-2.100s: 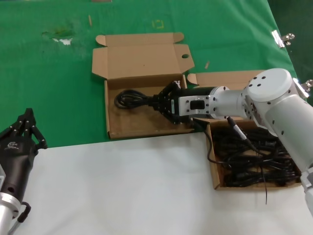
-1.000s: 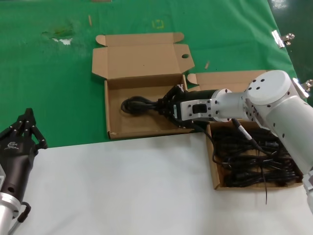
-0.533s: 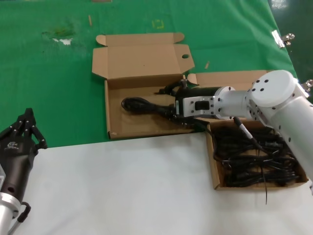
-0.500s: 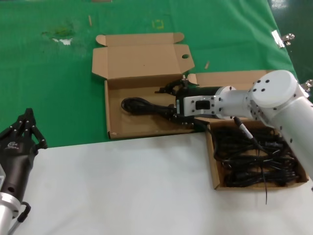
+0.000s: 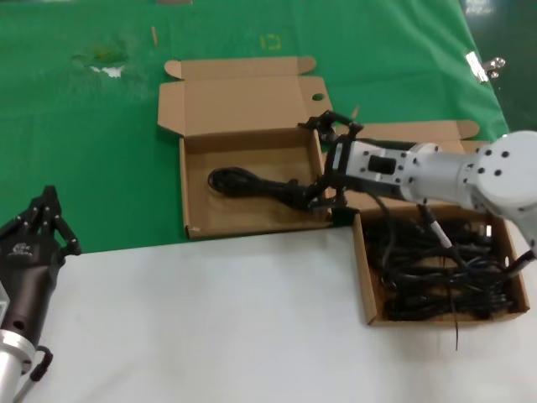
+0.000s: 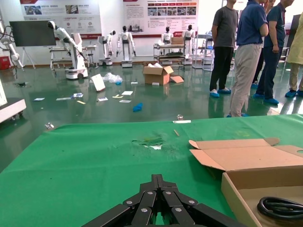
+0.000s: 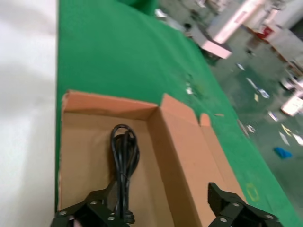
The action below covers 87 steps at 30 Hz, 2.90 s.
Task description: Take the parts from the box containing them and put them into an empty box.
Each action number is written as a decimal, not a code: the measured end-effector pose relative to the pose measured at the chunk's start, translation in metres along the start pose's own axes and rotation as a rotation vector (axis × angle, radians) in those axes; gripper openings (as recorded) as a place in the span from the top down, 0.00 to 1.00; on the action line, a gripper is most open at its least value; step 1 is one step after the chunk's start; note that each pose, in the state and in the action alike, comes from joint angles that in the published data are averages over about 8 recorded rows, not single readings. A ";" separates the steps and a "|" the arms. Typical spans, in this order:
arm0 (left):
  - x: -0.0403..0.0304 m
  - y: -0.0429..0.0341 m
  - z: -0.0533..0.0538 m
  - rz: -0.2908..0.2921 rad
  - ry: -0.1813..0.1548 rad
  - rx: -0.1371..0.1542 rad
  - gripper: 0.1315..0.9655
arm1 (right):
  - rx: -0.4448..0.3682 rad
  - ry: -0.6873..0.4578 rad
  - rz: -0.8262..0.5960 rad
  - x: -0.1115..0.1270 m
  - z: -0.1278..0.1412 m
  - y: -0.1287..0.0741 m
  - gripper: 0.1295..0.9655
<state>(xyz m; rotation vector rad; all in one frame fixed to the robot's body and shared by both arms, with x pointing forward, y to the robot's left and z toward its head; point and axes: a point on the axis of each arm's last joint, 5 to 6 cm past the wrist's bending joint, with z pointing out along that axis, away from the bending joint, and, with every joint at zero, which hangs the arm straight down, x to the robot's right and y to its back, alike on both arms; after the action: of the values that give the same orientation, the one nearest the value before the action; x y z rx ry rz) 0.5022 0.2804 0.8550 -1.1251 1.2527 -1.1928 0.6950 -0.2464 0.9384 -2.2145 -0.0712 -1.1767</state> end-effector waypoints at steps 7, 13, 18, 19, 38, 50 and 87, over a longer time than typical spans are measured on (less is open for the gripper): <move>0.0000 0.0000 0.000 0.000 0.000 0.000 0.99 | 0.008 0.089 0.157 -0.006 -0.026 0.002 0.31; 0.0000 0.0000 0.000 0.000 0.000 0.000 0.99 | 0.026 0.191 0.290 -0.014 -0.045 0.001 0.17; 0.0000 0.0000 0.000 0.000 0.000 0.000 0.99 | 0.036 0.269 0.378 -0.025 -0.056 0.003 0.15; 0.0000 0.0000 0.000 0.000 0.000 0.000 0.99 | 0.036 0.282 0.392 -0.028 -0.058 0.004 0.13; 0.0000 0.0000 0.000 0.000 0.000 0.000 0.98 | 0.021 0.354 0.483 -0.055 -0.071 0.019 0.00; 0.0000 0.0000 0.000 0.000 0.000 0.000 0.87 | 0.055 0.402 0.544 -0.070 -0.073 0.016 0.00; 0.0000 0.0000 0.000 0.000 0.000 0.000 0.11 | 0.108 0.605 0.802 -0.128 -0.095 0.009 0.00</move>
<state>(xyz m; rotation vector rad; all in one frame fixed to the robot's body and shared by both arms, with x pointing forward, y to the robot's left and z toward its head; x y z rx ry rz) 0.5022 0.2804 0.8550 -1.1251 1.2527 -1.1928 0.5519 -0.2761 0.8749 -1.4524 0.8871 -1.2418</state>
